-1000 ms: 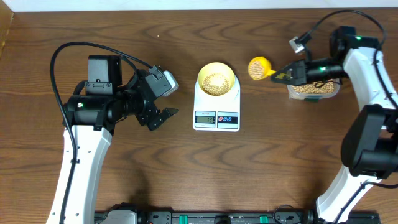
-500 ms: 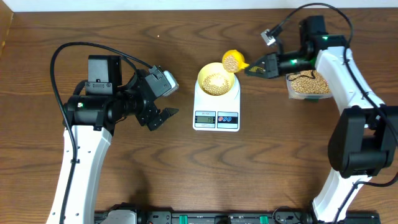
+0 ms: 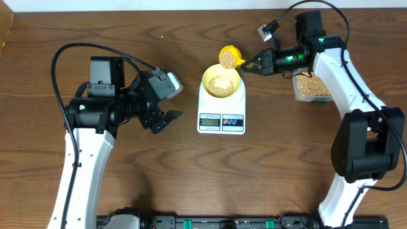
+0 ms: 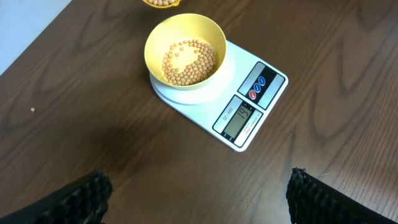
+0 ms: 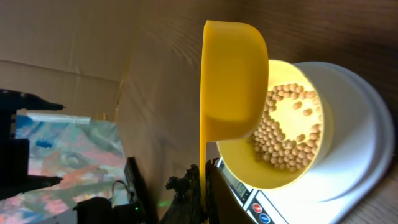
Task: Scoop item into bowl and weigh 50g on scale
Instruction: 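Lift the scoop and carry it over the yellow bowl, then tilt the scoop and pour soybeans gradually into the bowl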
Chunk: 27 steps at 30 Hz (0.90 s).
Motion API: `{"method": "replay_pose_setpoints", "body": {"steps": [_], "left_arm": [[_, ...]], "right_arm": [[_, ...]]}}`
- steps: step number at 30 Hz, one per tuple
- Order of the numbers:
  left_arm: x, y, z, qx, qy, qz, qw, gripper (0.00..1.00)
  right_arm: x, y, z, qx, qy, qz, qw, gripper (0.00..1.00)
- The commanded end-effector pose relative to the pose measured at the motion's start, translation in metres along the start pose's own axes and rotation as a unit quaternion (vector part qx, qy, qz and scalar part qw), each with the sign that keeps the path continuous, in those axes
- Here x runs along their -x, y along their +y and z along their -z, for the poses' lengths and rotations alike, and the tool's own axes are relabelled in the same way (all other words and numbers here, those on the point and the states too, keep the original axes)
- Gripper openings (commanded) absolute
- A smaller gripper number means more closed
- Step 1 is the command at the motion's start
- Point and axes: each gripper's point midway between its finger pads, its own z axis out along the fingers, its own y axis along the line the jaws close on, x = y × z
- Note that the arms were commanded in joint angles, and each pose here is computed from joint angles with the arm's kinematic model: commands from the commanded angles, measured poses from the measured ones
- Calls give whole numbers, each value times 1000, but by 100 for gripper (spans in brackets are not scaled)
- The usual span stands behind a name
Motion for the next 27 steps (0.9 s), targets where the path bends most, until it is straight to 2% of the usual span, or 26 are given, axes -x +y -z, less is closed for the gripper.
{"method": "replay_pose_setpoints", "body": {"steps": [1, 7, 12, 20, 27], "left_arm": [[-3, -1, -3, -8, 0, 11, 1000, 92], [-3, -1, -3, -8, 0, 11, 1000, 92], [-3, -1, -3, -8, 0, 11, 1000, 92], [-3, -1, -3, -8, 0, 11, 1000, 92], [-3, -1, -3, -8, 0, 11, 1000, 92]], "right_arm": [[5, 3, 1, -11, -6, 8, 1000, 1], [6, 7, -7, -32, 3, 32, 999, 1], [-6, 9, -16, -82, 42, 53, 994, 1], [-7, 20, -11, -176, 83, 97, 976, 1], [-9, 20, -14, -224, 98, 114, 963, 1]]}}
